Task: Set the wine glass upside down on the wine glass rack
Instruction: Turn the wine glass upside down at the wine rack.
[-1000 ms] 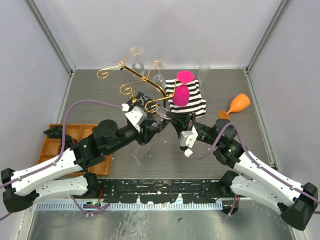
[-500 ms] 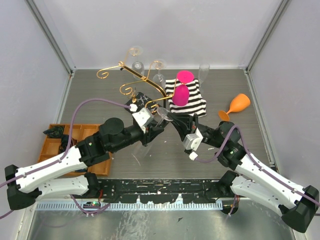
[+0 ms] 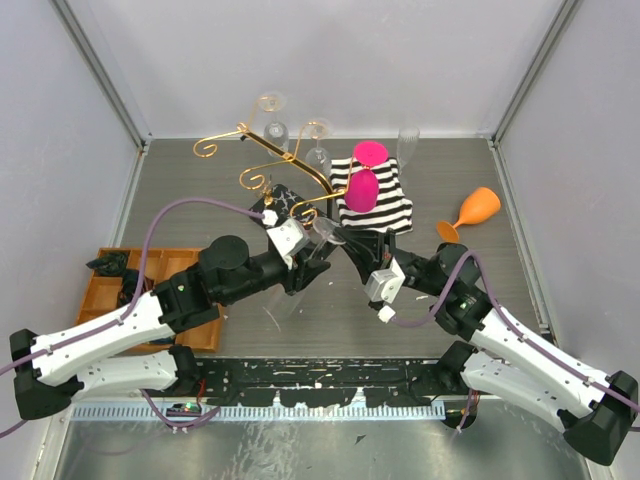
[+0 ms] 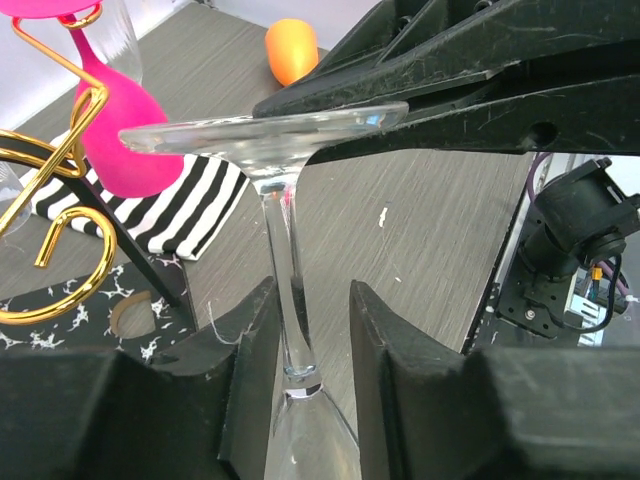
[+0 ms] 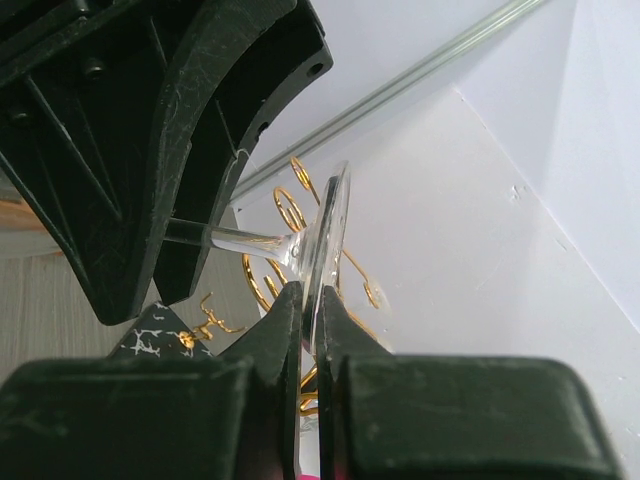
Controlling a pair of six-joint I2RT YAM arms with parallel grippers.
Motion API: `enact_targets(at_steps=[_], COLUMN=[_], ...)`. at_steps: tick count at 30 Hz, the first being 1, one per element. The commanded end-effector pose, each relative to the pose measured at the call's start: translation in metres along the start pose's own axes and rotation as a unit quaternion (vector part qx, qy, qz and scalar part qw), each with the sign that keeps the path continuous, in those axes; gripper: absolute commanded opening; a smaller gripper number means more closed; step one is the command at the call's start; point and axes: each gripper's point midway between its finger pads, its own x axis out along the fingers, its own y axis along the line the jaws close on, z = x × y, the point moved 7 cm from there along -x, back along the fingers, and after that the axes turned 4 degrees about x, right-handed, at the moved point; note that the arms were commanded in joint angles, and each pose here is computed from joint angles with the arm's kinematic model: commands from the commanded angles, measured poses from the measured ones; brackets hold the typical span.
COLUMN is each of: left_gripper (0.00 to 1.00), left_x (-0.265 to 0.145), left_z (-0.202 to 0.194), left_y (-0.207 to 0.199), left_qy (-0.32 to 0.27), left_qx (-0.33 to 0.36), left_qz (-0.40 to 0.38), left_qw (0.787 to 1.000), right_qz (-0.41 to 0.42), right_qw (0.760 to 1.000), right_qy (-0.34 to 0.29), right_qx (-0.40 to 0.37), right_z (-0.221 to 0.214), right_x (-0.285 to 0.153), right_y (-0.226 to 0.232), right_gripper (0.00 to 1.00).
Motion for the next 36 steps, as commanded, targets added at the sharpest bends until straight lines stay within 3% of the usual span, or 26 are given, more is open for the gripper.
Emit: enact_targets(at_steps=[1,7,17,20,22,23,27,31,36], left_gripper=[0.41,0.32,0.01,0.00,0.00,0.00,0.00,0.00,0.00], left_x=[-0.001,-0.003,0.005,0.005,0.004,0.003,-0.002,-0.011,-0.026], left_z=[0.017,0.019,0.012,0.011,0.013,0.013,0.012,0.008,0.005], left_y=[-0.002,-0.001,-0.001,0.000,0.000,-0.001,0.000,0.005,0.019], left_qy=[-0.023,-0.024,-0.005,-0.002,-0.010,-0.015,-0.026,-0.020,0.030], left_qx=[-0.002,-0.005,-0.003,-0.002,-0.003,-0.003,-0.001,-0.009,-0.039], left_qz=[-0.006,-0.004,-0.001,0.000,0.000,-0.002,-0.002,0.023,0.103], left_qw=[1.000,1.000,1.000,1.000,1.000,1.000,1.000,0.999,0.993], right_qz=[-0.023,-0.020,-0.034,-0.035,-0.037,-0.038,-0.052,-0.054,-0.058], right_qw=[0.999,0.999,0.999,0.999,0.999,0.999,0.998,0.998,0.996], right_qy=[-0.022,-0.007,-0.014,-0.015,-0.014,-0.014,-0.023,-0.028,-0.012], right_qx=[-0.028,-0.038,-0.038,-0.034,-0.028,-0.024,0.009,0.032,0.072], right_z=[0.016,0.012,0.015,0.015,0.014,0.015,0.018,0.020,0.015], right_x=[-0.001,-0.003,-0.005,-0.006,-0.006,-0.006,-0.006,-0.009,-0.014], right_y=[-0.017,-0.015,-0.017,-0.016,-0.016,-0.016,-0.018,-0.016,-0.009], right_gripper=[0.01,0.01,0.00,0.02,0.11,0.23,0.42,0.49,0.52])
